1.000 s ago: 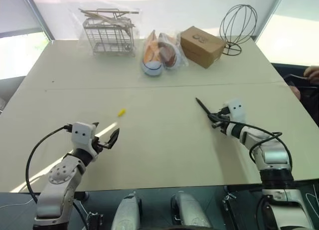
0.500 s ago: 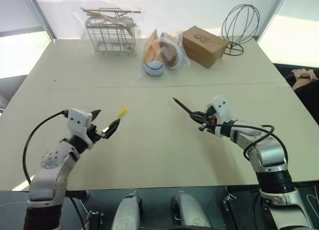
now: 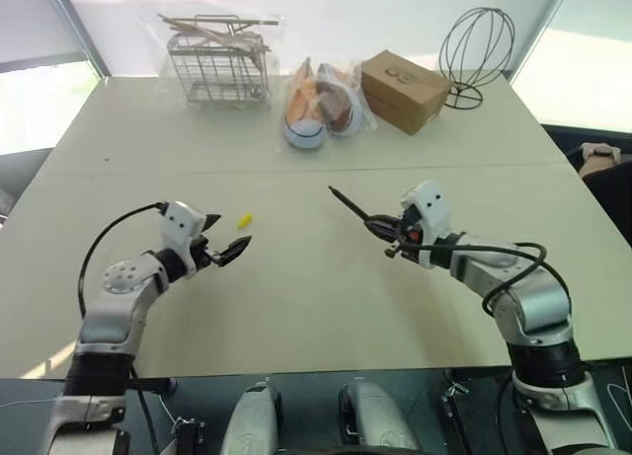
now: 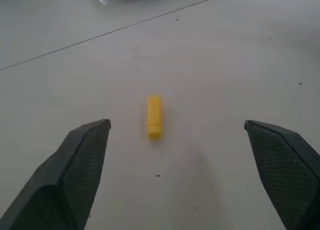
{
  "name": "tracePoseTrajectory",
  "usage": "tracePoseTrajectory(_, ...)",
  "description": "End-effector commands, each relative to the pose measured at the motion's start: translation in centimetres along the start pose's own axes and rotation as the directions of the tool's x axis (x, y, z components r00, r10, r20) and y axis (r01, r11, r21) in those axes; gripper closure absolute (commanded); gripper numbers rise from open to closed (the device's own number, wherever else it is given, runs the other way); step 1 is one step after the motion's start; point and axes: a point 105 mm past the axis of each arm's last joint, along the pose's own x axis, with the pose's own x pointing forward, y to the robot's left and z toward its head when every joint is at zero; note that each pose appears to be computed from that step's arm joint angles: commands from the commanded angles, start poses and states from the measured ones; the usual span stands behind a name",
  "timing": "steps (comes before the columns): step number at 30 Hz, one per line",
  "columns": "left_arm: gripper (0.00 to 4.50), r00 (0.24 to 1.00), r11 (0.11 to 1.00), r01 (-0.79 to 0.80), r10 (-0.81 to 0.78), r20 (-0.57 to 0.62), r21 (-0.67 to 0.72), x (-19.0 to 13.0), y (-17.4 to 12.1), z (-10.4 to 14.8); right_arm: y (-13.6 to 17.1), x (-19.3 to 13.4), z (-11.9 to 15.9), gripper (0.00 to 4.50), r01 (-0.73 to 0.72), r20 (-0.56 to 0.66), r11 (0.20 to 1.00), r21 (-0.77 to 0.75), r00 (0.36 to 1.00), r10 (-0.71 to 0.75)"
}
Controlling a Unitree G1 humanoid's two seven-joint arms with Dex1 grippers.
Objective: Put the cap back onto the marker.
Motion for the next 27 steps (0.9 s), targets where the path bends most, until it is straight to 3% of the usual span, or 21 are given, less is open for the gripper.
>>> tracePoseTrajectory(1,0.0,1.0,0.999,0.019,-0.02,0.01,0.03,0.9,-0.2,0.1,0.2,-1.0,1.3,4.42,0.013,0.048,1.0,-0.02,0.999,-0.012)
tracePoseTrajectory(12,0.0,0.999,1.0,0.011,-0.01,-0.039,0.026,1.5,0.2,-2.2,0.0,-1.8,0.8,4.42,0.056,0.039,0.998,-0.001,0.998,-0.056)
tracePoseTrajectory(21,0.0,0.999,0.999,-0.012,0.013,-0.05,0.034,2.8,0.3,-2.4,0.3,-1.8,0.6,4.42,0.054,0.034,0.999,0.005,0.998,-0.054)
tracePoseTrajectory(24,0.86,0.999,0.999,-0.017,0.018,-0.046,0.028,3.1,0.4,-2.3,0.3,-1.8,0.6,4.46,0.054,0.035,0.999,0.006,0.998,-0.054)
tracePoseTrajectory(27,2.43,0.999,1.0,-0.02,0.021,-0.047,0.022,3.2,0.6,-2.3,0.4,-1.8,0.6,4.46,0.054,0.036,0.999,0.007,0.998,-0.054)
